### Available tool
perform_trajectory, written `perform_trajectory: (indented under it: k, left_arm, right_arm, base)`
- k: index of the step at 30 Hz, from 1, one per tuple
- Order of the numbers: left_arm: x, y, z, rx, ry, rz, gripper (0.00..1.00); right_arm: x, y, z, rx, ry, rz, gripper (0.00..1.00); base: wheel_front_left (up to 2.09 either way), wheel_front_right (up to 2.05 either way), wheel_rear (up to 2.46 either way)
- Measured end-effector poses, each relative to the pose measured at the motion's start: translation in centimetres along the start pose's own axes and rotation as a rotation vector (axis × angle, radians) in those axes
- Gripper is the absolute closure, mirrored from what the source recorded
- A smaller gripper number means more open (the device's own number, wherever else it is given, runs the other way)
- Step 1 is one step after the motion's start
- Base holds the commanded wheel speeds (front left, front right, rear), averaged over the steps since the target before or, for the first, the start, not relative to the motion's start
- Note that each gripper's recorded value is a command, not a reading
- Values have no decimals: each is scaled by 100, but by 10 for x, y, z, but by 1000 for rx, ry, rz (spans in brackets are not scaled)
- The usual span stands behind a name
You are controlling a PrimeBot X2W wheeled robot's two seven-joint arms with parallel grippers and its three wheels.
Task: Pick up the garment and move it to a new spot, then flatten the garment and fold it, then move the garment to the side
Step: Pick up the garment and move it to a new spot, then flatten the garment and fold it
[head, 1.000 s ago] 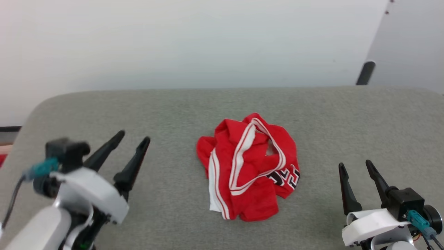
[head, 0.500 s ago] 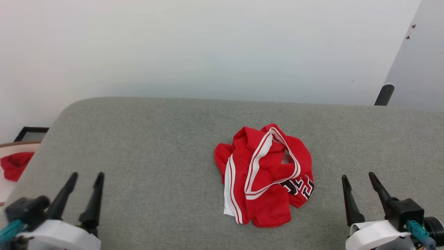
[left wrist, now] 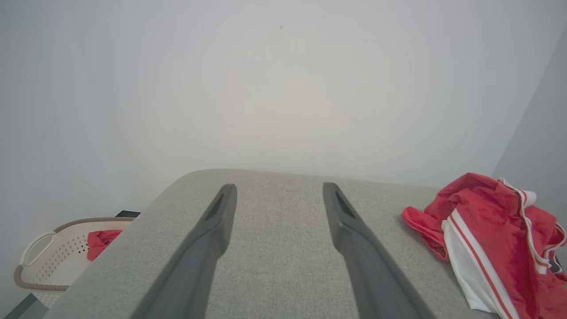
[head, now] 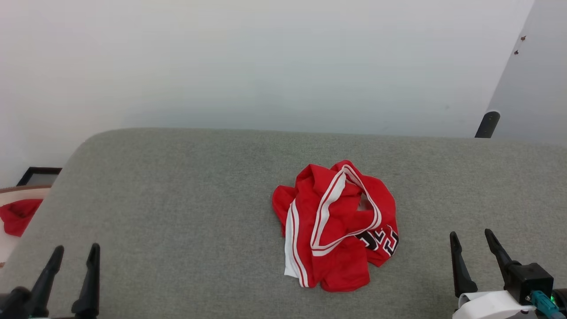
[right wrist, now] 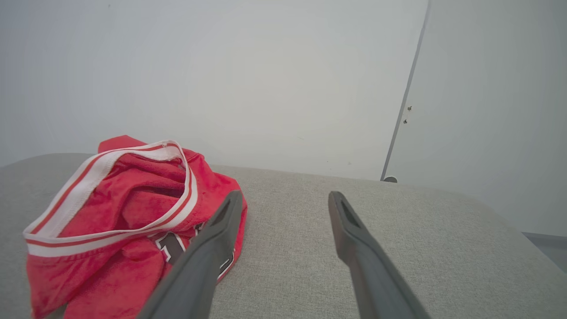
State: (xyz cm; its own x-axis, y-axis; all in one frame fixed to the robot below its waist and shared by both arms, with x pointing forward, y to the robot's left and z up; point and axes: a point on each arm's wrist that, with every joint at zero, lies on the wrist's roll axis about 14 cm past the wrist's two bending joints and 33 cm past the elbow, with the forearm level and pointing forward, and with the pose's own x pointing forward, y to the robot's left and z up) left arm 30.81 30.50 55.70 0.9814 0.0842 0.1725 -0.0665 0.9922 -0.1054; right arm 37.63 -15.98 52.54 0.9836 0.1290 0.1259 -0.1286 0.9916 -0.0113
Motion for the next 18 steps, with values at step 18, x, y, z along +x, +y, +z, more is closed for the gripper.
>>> perform_trajectory:
  k: [18]
  left_arm:
    - [8, -11, -12, -30, 44, -33, 0]
  right_arm:
    - [0, 0, -5, 0, 14, 0, 0]
  base:
    - [0, 0, 0]
